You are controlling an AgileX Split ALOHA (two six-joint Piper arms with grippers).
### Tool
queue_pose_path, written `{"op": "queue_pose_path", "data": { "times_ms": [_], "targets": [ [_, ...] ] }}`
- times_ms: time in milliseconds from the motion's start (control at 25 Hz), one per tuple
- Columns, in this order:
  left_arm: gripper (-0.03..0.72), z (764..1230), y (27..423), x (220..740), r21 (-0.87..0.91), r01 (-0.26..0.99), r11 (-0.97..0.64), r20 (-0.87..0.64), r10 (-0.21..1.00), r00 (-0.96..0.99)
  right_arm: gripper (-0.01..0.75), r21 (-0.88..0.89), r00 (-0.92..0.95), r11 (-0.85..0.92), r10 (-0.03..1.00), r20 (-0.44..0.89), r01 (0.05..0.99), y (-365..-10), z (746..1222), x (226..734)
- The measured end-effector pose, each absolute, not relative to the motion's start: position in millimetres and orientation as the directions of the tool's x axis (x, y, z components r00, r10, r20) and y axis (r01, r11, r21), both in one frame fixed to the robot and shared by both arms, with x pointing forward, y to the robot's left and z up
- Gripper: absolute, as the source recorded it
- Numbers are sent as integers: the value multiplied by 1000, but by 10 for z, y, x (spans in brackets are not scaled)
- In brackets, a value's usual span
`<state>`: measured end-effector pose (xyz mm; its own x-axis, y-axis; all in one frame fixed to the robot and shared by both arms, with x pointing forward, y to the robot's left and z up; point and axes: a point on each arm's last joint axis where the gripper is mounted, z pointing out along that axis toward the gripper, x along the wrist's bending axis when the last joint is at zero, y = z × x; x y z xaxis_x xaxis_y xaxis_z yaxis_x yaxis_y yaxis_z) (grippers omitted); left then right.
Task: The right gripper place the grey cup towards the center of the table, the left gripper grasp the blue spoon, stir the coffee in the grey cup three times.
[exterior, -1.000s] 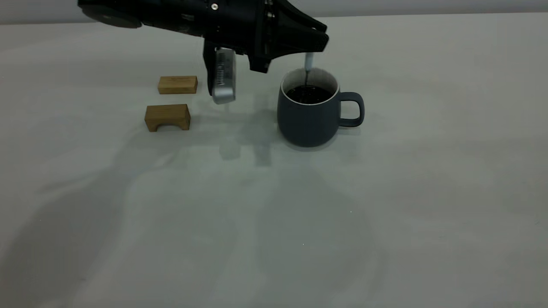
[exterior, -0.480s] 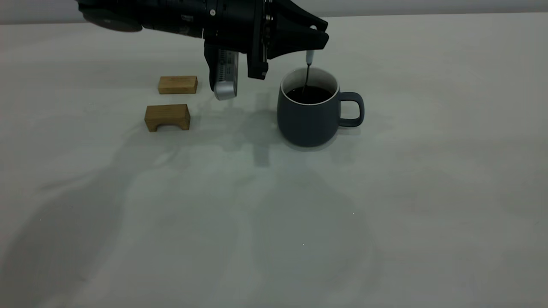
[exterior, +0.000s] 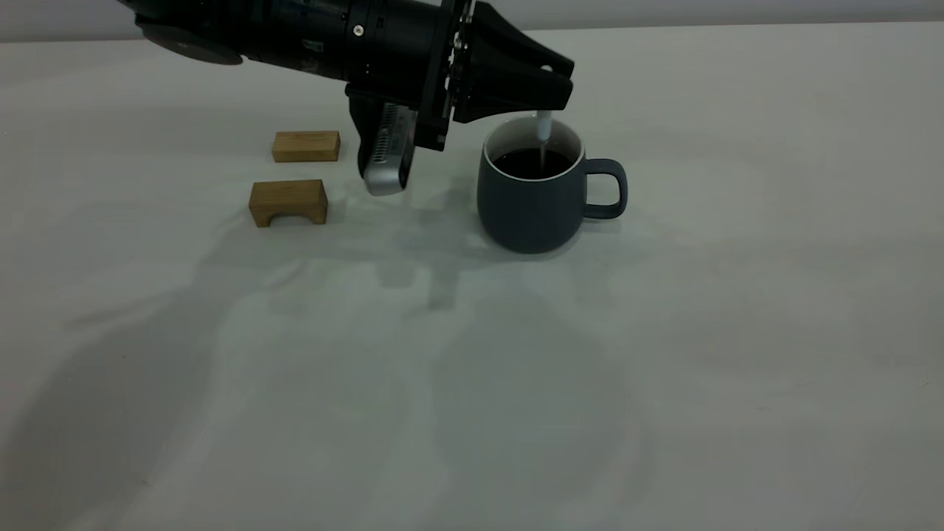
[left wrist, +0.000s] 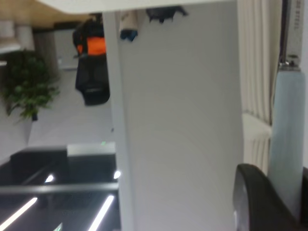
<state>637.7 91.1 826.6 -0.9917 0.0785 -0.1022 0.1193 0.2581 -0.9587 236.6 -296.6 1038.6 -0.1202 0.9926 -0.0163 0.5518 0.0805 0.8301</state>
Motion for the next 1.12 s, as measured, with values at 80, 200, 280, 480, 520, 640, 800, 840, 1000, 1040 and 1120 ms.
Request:
{"op": "queue_pose_path", "data": {
  "times_ms": [80,200,280,480,520,640,800,840,1000,1040,1120],
  "targets": [
    [170,8239,942,6408,-950,118,290,-107,56,-993,239,830,-120,80,993,-16,552,-2966,10386,2366],
    [199,8218,963,6443,-939,124,320,-120,33,-992,239,830,-120,80,993,-16,552,-2966,10386,2366],
    [235,8215,972,6448,-937,128,325,-124,32,-992,239,830,-120,80,993,-16,552,-2966,10386,2366],
    [288,8202,977,6447,-931,134,338,-129,38,-991,239,830,-120,80,993,-16,552,-2966,10386,2366],
    [290,8203,977,6445,-932,135,337,-129,39,-991,239,830,-120,80,993,-16,552,-2966,10386,2366],
    [292,8230,971,6434,-938,138,319,-128,51,-990,239,830,-120,80,993,-16,552,-2966,10386,2366],
    [292,8438,964,6445,-933,188,307,-175,71,-982,239,830,-120,80,993,-16,552,-2966,10386,2366],
    [292,8501,964,6446,-929,207,306,-191,79,-978,239,830,-120,80,993,-16,552,-2966,10386,2366],
    [293,8806,1006,6432,-891,315,328,-280,149,-948,239,830,-120,80,993,-16,552,-2966,10386,2366],
    [293,8895,1036,6431,-872,350,343,-309,170,-936,239,830,-120,80,993,-16,552,-2966,10386,2366],
    [293,9076,1122,6429,-823,424,378,-366,218,-905,239,830,-120,80,993,-16,552,-2966,10386,2366]
  ]
}}
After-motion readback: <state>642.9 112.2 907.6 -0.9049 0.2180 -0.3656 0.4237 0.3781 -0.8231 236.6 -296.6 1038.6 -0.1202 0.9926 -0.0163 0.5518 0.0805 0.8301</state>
